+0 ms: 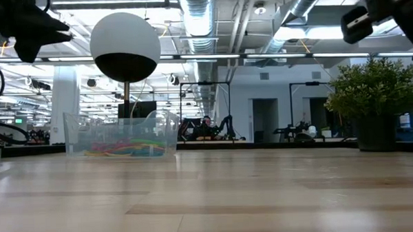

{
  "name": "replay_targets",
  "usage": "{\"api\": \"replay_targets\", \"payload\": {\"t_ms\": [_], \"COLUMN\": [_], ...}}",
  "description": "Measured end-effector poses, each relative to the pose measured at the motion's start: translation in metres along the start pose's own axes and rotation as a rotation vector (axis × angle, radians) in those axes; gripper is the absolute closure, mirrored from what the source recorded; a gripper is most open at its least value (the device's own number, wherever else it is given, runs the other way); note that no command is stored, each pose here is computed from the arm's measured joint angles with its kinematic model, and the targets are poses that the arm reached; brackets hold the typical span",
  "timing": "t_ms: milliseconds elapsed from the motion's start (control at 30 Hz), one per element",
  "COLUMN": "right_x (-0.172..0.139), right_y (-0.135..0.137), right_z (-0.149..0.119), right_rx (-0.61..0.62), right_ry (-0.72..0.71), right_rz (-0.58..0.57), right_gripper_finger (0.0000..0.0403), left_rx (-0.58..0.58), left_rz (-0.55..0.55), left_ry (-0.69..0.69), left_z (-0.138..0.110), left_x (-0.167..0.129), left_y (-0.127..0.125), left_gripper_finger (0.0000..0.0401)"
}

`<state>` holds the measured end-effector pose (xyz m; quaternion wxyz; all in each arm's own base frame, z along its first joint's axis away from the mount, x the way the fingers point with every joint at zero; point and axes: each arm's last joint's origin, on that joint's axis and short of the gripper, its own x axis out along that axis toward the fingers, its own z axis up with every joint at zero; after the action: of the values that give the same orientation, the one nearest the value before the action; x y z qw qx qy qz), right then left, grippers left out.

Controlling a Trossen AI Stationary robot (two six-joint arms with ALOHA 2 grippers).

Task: Pick and place rubber bands into bin
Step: Return to Home Position

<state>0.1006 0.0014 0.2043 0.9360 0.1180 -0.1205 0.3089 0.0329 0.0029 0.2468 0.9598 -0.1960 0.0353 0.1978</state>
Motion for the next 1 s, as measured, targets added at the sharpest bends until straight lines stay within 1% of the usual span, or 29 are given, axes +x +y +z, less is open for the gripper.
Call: {"api": "replay_targets", "payload": {"t_ms": [67,167,267,367,500,633,700,800,867,1000], "right_x": [0.000,0.000,0.000,0.000,0.000,0.000,0.000,0.000,0.000,0.000], "right_y": [0.000,-0.001,-0.002,-0.002,-0.002,-0.002,-0.003,-0.004,-0.004,-0.004], "right_z": [0.001,0.001,0.000,0.001,0.001,0.001,0.000,-0.003,-0.004,-0.004], "right_rx": [-0.020,-0.037,-0.041,-0.041,-0.040,-0.044,-0.074,-0.138,-0.151,-0.149], "right_ry": [-0.009,-0.017,-0.022,-0.032,-0.033,-0.033,-0.025,0.002,0.011,0.015], "right_rz": [-0.012,-0.030,-0.051,-0.075,-0.077,-0.077,-0.080,-0.090,-0.090,-0.091], "right_gripper_finger": [0.0296,0.0296,0.0296,0.0296,0.0296,0.0296,0.0296,0.0296,0.0296,0.0296], "left_rx": [0.025,0.103,0.191,0.229,0.283,0.323,0.367,0.404,0.408,0.378], "left_rz": [-0.098,-0.210,-0.325,-0.444,-0.582,-0.644,-0.649,-0.647,-0.666,-0.771], "left_ry": [0.046,0.046,0.020,-0.025,-0.092,-0.140,-0.151,-0.153,-0.150,-0.130], "left_z": [-0.010,-0.026,-0.040,-0.050,-0.057,-0.053,-0.054,-0.055,-0.055,-0.056], "left_x": [0.004,0.009,0.013,0.015,0.016,0.014,0.014,0.014,0.014,0.013], "left_y": [-0.010,-0.024,-0.034,-0.042,-0.047,-0.050,-0.050,-0.050,-0.050,-0.052], "left_gripper_finger": [0.0291,0.0291,0.0291,0.0291,0.0291,0.0291,0.0291,0.0291,0.0291,0.0291]}}
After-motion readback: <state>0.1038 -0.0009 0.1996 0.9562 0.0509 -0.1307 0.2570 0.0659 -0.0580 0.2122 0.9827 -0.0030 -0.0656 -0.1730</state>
